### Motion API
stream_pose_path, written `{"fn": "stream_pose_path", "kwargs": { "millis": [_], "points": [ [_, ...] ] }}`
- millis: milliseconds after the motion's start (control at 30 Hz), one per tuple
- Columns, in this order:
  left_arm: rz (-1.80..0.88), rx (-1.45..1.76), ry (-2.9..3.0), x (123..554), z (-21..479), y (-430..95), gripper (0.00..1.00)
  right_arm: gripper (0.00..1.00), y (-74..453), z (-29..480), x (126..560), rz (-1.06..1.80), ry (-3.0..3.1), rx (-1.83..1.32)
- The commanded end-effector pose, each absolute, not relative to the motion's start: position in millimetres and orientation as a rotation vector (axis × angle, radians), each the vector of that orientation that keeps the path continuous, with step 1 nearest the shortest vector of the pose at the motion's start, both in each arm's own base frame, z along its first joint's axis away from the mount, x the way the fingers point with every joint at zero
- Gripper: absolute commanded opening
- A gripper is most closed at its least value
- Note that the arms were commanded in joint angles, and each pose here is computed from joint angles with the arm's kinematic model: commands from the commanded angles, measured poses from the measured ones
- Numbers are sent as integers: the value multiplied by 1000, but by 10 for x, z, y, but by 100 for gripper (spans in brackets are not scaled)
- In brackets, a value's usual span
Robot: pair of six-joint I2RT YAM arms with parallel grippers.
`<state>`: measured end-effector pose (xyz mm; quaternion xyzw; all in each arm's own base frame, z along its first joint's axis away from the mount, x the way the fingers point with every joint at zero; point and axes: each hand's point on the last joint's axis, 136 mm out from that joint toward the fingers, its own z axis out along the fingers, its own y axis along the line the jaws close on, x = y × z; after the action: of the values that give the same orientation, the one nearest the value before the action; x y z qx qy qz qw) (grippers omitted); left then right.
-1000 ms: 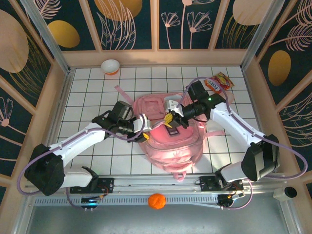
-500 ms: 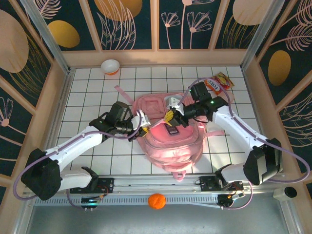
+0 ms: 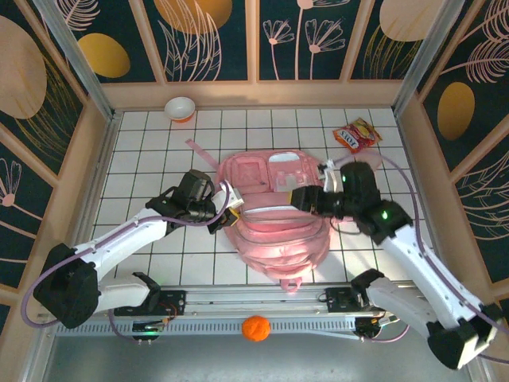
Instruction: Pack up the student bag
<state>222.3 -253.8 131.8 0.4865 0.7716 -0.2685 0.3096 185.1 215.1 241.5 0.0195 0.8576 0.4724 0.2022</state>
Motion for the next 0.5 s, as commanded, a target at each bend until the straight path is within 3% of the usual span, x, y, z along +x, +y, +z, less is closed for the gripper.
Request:
{"fn": "stream_pose_path", "kwargs": {
  "millis": [0,200,467],
  "points": [
    [-679,1253,2070,2225,1305,-2471,0,44,2213,2423,1687,1610,2314,694],
    [-689,1243,2074,2248,1313,-2499,0,50,2434,2179,1405,1623,2404,804],
    [-704,1250,2052,2254,1367,-2540,0,51,2637,1940,1551,1659,2361,890]
  ]
}}
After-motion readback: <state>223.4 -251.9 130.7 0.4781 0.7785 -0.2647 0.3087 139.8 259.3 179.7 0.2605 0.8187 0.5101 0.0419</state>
